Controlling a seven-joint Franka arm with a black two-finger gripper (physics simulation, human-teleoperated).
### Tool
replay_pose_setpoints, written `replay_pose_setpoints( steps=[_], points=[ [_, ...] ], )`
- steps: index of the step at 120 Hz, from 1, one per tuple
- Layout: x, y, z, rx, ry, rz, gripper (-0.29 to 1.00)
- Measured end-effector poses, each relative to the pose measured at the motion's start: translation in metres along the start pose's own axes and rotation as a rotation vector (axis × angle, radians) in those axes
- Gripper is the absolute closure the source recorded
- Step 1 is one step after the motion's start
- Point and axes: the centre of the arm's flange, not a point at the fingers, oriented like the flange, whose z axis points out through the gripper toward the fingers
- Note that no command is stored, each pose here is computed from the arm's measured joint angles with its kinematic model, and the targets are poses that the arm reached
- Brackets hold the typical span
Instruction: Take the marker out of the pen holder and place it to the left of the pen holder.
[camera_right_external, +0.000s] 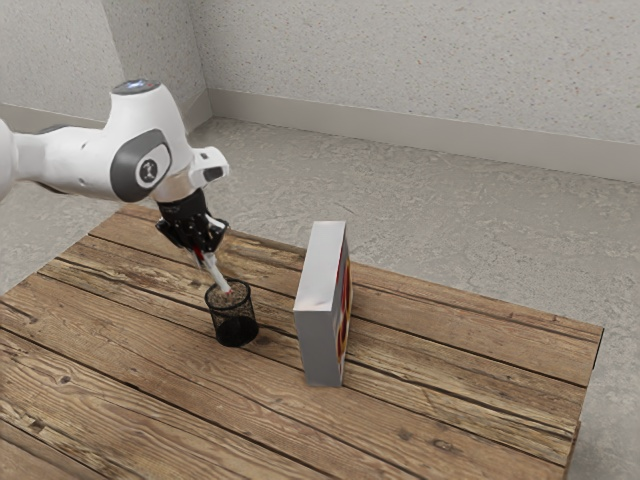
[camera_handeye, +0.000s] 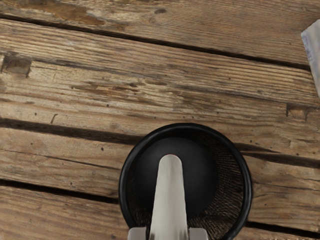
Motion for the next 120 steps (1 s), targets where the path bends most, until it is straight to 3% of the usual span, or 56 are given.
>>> replay_pose_setpoints(
  steps=[20,28,49,91,120],
  points=[
    [-0.004,-0.013,-0.069,-0.037,0.029,0.040,0.76],
    [-0.014,-0.027,-0.082,-0.041,-0.008,0.049,0.76],
    [-0.063,-0.098,-0.012,-0.001,-0.300,-0.014,0.76],
    [-0.123,-0.090,-0.011,0.036,-0.755,-0.012,0.76],
    [-0.140,-0.083,-0.016,0.055,-0.891,-0.063,0.29]
  ],
)
